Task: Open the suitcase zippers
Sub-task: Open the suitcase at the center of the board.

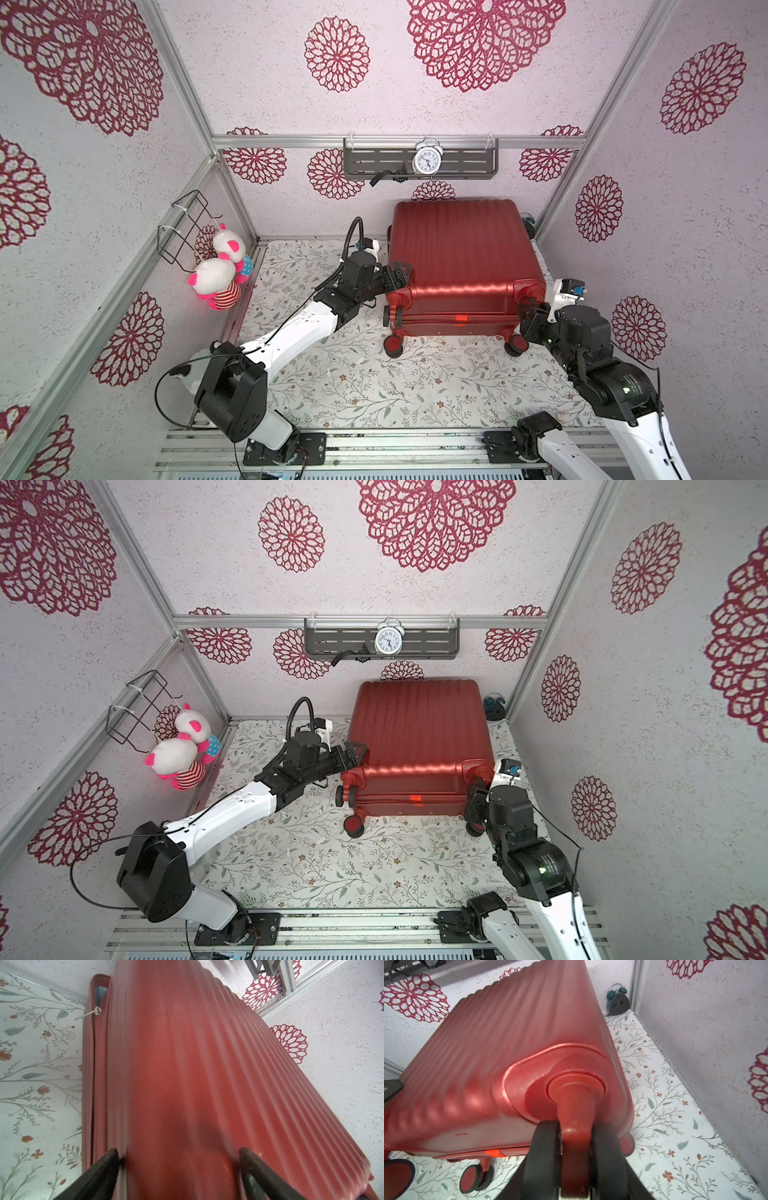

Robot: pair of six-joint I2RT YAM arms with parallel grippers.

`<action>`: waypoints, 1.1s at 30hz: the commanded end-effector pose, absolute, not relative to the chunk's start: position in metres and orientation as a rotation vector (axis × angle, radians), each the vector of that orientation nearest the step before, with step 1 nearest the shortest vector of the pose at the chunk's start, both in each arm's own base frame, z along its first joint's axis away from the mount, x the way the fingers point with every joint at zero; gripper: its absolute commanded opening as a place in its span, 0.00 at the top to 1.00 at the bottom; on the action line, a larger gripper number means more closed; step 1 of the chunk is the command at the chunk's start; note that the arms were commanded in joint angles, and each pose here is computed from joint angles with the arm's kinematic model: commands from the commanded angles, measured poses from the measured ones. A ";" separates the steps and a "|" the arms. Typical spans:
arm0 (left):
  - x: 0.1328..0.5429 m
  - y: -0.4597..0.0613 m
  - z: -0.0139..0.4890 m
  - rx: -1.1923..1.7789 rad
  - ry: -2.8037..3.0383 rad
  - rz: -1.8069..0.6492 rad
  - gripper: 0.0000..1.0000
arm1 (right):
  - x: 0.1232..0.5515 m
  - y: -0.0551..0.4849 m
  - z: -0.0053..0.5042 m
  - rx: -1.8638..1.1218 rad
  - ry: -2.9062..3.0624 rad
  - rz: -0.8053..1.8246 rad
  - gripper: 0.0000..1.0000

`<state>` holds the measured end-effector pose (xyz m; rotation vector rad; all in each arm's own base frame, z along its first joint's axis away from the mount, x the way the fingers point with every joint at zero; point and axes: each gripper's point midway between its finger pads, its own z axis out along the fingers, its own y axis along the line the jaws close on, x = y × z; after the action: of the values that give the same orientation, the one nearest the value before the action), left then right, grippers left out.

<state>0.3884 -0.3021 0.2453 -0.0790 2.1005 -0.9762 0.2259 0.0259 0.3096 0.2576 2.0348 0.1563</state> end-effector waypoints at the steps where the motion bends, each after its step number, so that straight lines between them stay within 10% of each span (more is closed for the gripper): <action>1: 0.306 -0.397 0.221 0.287 2.249 -1.262 0.09 | 0.230 0.050 0.421 0.137 1.700 0.357 0.86; 33: 0.205 -0.472 0.231 0.531 2.229 -1.389 0.10 | 0.190 0.141 0.493 -0.182 1.557 1.008 0.91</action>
<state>0.3672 -0.3675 0.2728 -0.0523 1.9870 -0.9513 0.2316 0.0447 0.4167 0.3966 1.7537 0.5323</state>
